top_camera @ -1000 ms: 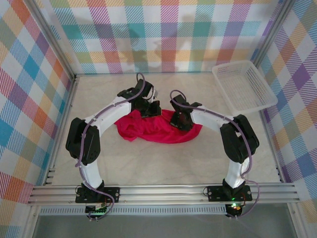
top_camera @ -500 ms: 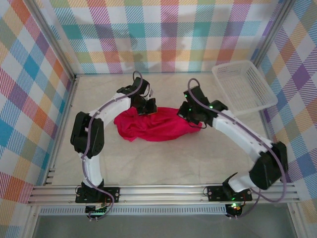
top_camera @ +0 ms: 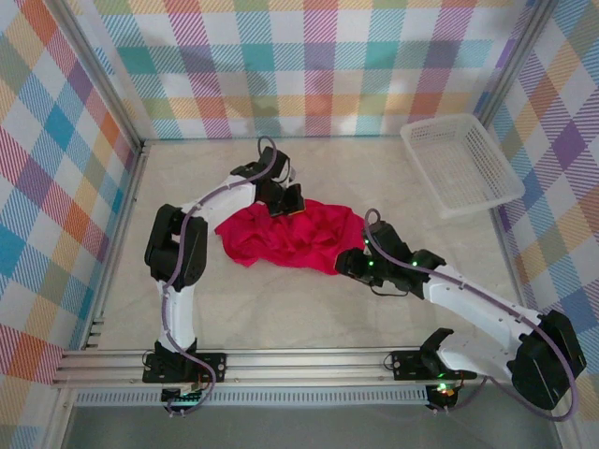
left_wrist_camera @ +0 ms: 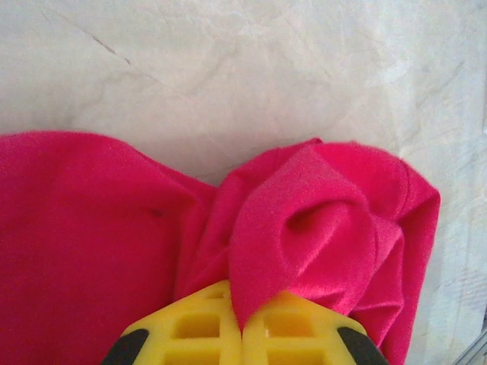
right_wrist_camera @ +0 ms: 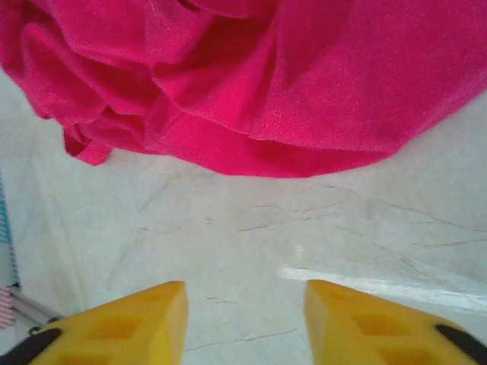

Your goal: Fold the inside-out t-shirt

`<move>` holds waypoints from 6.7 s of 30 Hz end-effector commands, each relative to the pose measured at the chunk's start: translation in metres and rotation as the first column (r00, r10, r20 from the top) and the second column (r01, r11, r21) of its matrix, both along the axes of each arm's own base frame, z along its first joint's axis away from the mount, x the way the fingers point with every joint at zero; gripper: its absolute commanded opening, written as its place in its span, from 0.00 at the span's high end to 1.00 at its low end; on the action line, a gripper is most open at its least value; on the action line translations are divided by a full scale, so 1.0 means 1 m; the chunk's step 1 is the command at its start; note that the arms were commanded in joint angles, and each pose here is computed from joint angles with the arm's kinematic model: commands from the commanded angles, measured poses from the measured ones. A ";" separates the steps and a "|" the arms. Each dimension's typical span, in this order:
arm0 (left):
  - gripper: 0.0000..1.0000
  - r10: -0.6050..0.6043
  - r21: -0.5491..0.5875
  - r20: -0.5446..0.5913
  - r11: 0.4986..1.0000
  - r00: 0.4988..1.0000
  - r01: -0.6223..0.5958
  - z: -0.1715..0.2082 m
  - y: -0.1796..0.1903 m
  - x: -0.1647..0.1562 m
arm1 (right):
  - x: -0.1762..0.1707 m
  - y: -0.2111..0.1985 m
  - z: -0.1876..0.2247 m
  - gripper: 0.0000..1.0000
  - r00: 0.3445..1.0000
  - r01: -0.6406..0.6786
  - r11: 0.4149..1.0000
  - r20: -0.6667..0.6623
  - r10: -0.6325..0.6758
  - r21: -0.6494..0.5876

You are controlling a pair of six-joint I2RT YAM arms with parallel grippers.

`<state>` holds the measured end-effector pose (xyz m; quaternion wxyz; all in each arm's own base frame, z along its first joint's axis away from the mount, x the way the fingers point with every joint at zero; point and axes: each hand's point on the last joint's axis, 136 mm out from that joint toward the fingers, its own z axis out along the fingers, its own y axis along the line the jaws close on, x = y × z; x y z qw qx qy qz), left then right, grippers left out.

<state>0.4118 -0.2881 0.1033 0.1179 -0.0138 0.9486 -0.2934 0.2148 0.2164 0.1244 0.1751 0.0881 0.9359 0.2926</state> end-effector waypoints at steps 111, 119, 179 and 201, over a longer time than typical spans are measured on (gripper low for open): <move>0.72 -0.318 -0.123 -0.004 0.941 0.948 0.315 -0.047 -0.096 -0.170 | 0.065 -0.057 -0.012 0.40 0.949 0.117 0.981 -0.274 -0.156 -0.152; 0.90 -0.293 0.011 0.045 0.956 0.955 0.293 -0.008 -0.061 -0.163 | 0.048 -0.040 -0.035 0.34 0.937 0.107 0.992 -0.325 -0.123 -0.068; 1.00 0.188 0.072 0.240 0.975 0.952 -0.210 0.167 0.156 0.011 | 0.179 -0.109 0.213 1.00 0.913 0.358 0.932 0.234 -0.335 -0.062; 0.38 0.410 0.200 0.060 0.888 0.910 -0.414 -0.011 0.204 -0.103 | 0.018 0.036 -0.007 0.32 0.974 -0.016 0.994 -0.226 -0.008 -0.107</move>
